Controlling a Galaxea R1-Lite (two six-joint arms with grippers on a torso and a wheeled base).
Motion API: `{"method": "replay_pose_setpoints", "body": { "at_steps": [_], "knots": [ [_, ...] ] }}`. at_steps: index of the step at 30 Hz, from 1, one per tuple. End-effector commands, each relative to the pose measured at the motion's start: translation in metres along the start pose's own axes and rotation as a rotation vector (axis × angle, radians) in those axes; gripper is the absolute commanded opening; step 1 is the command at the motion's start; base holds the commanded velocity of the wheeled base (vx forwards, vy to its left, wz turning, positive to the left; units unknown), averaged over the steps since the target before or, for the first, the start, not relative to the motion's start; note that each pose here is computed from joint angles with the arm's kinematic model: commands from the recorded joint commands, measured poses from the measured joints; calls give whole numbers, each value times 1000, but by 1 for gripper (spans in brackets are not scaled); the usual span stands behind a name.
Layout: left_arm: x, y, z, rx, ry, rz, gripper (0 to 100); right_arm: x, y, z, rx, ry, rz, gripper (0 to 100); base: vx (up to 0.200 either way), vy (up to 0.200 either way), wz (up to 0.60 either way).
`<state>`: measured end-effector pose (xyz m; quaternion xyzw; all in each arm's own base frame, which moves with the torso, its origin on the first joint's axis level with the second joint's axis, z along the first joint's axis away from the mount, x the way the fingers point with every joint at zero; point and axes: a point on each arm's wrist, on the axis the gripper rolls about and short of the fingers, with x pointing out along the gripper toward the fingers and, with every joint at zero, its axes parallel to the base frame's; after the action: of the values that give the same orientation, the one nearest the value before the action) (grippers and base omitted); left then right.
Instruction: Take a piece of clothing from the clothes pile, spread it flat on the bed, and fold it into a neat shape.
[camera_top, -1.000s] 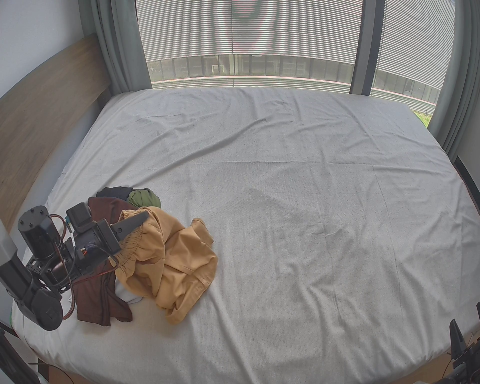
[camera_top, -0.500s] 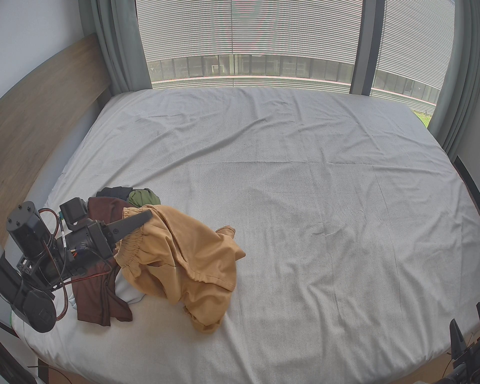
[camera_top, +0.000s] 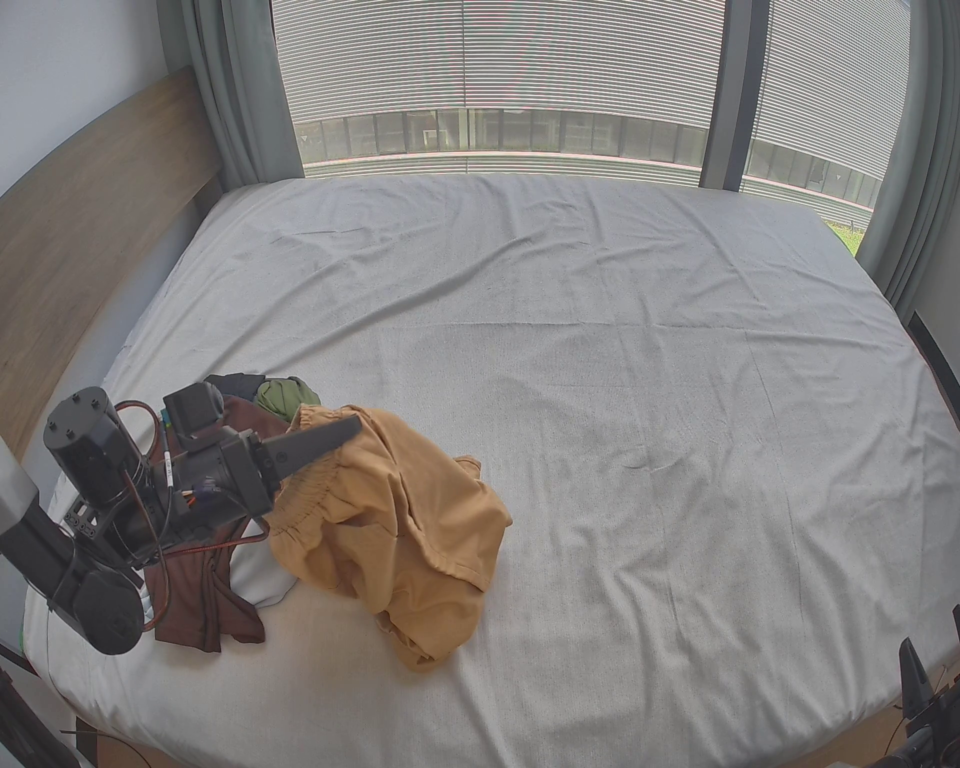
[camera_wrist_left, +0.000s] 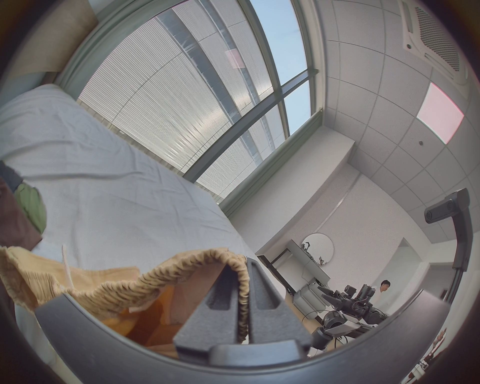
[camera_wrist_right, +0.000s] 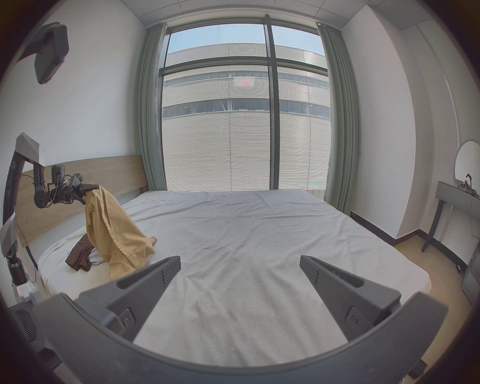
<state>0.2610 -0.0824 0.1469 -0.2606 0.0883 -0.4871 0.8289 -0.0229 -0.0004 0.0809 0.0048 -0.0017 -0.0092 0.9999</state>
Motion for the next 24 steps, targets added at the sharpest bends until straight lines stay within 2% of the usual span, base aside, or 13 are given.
{"method": "replay_pose_setpoints", "body": {
  "at_steps": [1, 5, 11, 19, 24],
  "knots": [
    [19, -8, 7, 32, -13, -69, 0, 0, 0, -5, 1, 2, 0, 100, 0, 0, 0],
    [21, -11, 3, 23, 4, -82, 0, 0, 0, -5, 0, 2, 0, 100, 0, 0, 0],
    [36, -13, 9, 37, -16, -119, 0, 0, 0, -5, 1, 2, 0, 100, 0, 0, 0],
    [52, -35, 36, -48, -187, -117, 0, 0, 0, -5, 0, 3, 2, 100, 0, 0, 0],
    [60, -46, 42, -86, -217, -151, 0, 0, 0, -5, 0, 2, 2, 100, 0, 0, 0]
  ]
}}
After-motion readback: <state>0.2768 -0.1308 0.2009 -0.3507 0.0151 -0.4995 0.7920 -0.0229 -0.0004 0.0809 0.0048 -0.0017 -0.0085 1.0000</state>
